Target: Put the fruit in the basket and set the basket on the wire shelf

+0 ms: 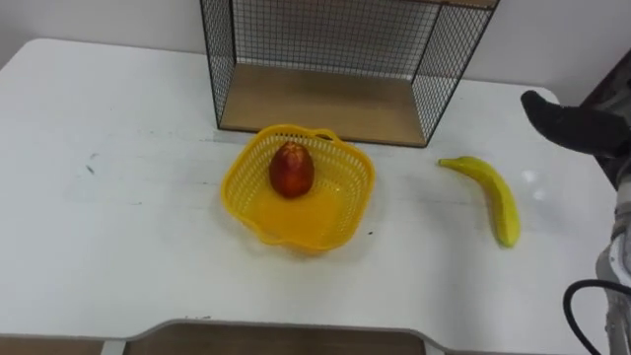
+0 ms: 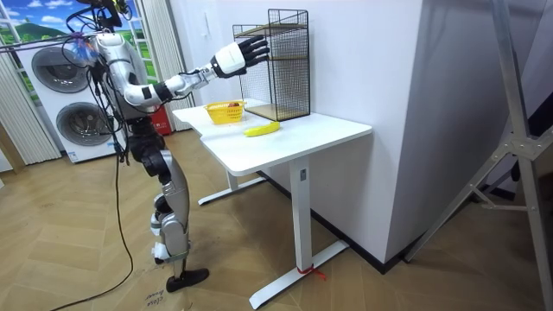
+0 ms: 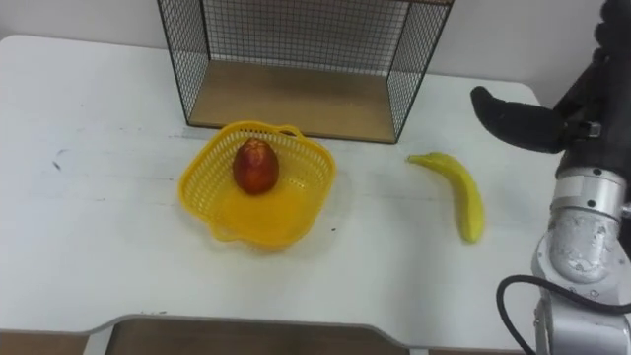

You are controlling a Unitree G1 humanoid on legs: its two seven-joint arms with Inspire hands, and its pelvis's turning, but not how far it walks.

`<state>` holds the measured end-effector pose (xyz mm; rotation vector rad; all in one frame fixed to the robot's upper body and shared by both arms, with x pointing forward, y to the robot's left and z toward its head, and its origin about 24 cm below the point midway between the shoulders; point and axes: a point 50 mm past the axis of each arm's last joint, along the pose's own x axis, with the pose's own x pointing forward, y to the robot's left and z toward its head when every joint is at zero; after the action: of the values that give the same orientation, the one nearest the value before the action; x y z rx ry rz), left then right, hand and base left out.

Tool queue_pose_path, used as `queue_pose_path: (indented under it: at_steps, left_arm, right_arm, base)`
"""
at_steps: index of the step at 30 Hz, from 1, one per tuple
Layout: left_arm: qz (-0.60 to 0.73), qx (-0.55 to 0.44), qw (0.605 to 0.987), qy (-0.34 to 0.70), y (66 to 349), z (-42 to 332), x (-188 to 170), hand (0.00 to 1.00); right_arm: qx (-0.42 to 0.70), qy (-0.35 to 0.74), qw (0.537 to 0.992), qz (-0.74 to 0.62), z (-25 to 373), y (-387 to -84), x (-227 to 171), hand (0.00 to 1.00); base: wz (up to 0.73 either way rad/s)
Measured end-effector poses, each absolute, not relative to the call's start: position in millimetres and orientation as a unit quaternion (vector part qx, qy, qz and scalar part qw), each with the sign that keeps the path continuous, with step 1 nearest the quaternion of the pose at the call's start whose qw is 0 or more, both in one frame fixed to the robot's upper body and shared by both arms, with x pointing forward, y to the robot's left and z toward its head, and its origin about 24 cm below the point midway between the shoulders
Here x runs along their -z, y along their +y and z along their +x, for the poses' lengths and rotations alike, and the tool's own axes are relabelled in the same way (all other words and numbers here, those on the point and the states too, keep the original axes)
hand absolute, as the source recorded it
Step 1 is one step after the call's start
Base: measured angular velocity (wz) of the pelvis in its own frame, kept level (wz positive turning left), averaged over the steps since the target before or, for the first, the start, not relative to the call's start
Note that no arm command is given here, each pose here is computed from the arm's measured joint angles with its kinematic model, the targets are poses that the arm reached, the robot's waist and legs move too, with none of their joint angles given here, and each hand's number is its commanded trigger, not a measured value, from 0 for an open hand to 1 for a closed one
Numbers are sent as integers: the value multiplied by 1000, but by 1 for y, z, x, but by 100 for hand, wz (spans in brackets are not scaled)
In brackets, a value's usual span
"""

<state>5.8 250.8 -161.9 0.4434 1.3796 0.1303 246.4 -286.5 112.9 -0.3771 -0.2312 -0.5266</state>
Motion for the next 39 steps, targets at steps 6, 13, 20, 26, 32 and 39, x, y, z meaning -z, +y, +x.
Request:
queue_pose_path:
  at_steps: [6, 13, 20, 26, 32, 39]
  left_arm:
    - [202, -63, 746, 631, 252, 7, 162, 0]
    - [206, -71, 751, 623, 256, 12, 159, 0]
    - [216, -74, 746, 626, 262, 15, 157, 0]
    - [221, -77, 739, 632, 267, 13, 156, 0]
    - [222, -77, 742, 628, 267, 18, 156, 0]
    - [220, -78, 731, 641, 268, 8, 156, 0]
  right_arm:
    - [268, -91, 941, -187, 250, -296, -106, 0]
    - [243, -48, 951, -186, 259, -304, -95, 0]
    - [206, 3, 959, -196, 266, -311, -88, 0]
    - [173, 27, 963, -205, 269, -307, -80, 0]
    - [100, 97, 967, -213, 276, -297, -52, 0]
    - [79, 152, 964, -205, 274, -305, -36, 0]
  base:
    - [2]
    - [1]
    - [2]
    - [5]
    - [0]
    - [1]
